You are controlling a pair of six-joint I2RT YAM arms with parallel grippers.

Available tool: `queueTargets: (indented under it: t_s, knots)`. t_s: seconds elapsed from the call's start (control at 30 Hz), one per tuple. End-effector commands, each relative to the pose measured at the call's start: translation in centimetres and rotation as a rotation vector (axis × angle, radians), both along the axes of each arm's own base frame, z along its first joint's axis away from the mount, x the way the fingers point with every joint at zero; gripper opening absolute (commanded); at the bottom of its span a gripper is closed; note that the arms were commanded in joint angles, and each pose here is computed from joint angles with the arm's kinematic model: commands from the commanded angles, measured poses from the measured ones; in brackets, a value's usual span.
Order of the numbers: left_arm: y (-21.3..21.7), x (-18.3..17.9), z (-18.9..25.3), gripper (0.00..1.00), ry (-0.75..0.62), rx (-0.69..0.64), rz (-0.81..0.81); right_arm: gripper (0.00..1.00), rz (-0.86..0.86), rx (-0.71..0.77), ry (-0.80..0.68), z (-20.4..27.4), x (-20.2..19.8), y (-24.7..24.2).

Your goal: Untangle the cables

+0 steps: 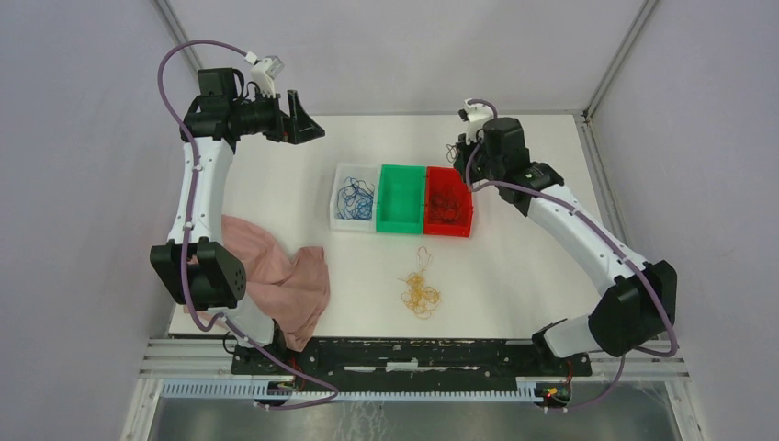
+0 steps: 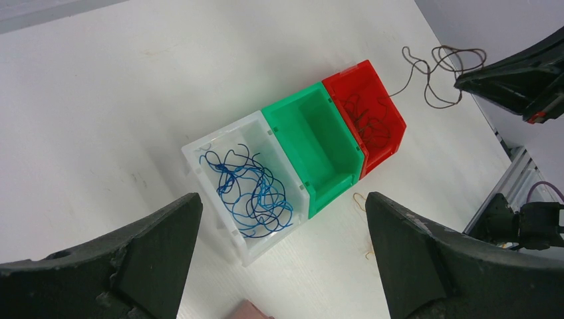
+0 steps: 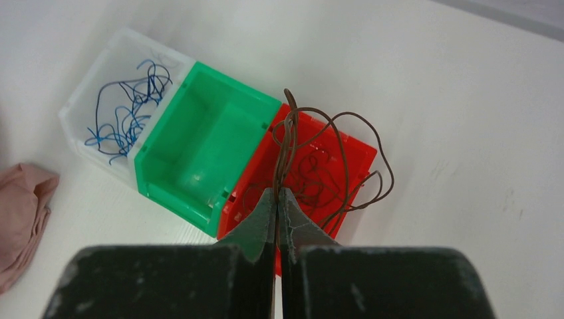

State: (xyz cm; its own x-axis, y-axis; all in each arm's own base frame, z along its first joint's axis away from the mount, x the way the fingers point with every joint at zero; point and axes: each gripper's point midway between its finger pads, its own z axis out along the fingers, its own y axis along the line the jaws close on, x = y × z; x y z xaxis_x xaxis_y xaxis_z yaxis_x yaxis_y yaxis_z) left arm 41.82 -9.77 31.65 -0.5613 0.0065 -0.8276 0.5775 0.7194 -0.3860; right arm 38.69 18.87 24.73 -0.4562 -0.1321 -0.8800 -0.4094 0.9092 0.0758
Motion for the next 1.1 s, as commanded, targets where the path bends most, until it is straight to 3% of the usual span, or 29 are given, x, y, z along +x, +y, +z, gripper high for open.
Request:
queueTargets:
  t_s: [0.0, 0.4, 0.67, 0.83, 0.97, 1.07]
  knots:
    - [-0.2, -0.9, 2.3, 0.99, -0.085, 0.002, -0.025, 0.00, 0.033, 0.021, 0.028, -1.8, 0.3, 1.0]
    - [-0.1, -0.8, 2.3, 0.99, -0.087, 0.003, -0.023, 0.00, 0.103, 0.081, 0.255, -10.6, 0.4, 5.4]
    - [-0.1, -0.9, 2.1, 0.99, -0.092, 0.010, -0.024, 0.00, -0.015, 0.008, 0.294, -14.5, 0.5, 3.6]
    - [-0.1, -0.9, 2.0, 0.99, -0.084, 0.003, -0.018, 0.24, -0.054, -0.018, 0.246, -13.1, 0.6, 2.4]
    - [0.1, -1.1, 1.9, 0.99, -0.091, 0.016, -0.005, 0.56, -0.049, 0.001, 0.165, -9.6, 0.4, 2.1]
    - [0.2, -1.5, 1.4, 0.99, -0.081, 0.032, -0.007, 0.61, -0.029, -0.004, 0.122, -7.2, -0.3, 2.1]
